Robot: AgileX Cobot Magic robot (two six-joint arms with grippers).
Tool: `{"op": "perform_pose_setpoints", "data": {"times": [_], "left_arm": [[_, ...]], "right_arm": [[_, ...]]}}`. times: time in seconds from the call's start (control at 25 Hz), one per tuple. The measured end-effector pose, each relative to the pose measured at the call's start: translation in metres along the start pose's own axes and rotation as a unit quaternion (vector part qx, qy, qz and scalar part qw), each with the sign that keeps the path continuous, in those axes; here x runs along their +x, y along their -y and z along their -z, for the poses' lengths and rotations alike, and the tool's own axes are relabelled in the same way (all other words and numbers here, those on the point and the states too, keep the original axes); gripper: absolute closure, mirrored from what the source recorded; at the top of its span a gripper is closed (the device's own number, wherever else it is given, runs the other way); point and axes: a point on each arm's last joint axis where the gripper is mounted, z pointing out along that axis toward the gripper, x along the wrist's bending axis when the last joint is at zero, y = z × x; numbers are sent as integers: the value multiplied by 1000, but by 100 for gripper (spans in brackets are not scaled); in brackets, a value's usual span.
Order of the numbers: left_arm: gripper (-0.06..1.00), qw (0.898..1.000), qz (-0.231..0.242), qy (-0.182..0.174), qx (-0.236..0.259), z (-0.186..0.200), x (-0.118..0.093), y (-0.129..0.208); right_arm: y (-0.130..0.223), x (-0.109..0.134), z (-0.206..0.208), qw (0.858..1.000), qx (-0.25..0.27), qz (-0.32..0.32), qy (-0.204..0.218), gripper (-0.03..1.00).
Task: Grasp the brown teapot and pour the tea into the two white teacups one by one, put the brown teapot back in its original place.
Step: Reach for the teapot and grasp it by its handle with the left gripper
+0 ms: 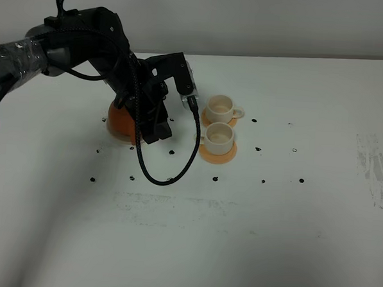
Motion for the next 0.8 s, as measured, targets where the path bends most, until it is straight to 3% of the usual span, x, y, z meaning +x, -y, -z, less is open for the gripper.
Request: {"op": "perform_pose_setpoints", "data": {"times": [0.2,0.4,0.8], "left_arm": [[51,999,-9,40,24,-2,-13,-2],[51,996,-22,54,60,-1,-15,4],[51,995,-37,39,79,-1,-11,8]], "right_arm": [[0,0,0,1000,0,0,0,52],[0,0,0,1000,0,0,0,52],[0,0,0,1000,0,0,0,52]]}}
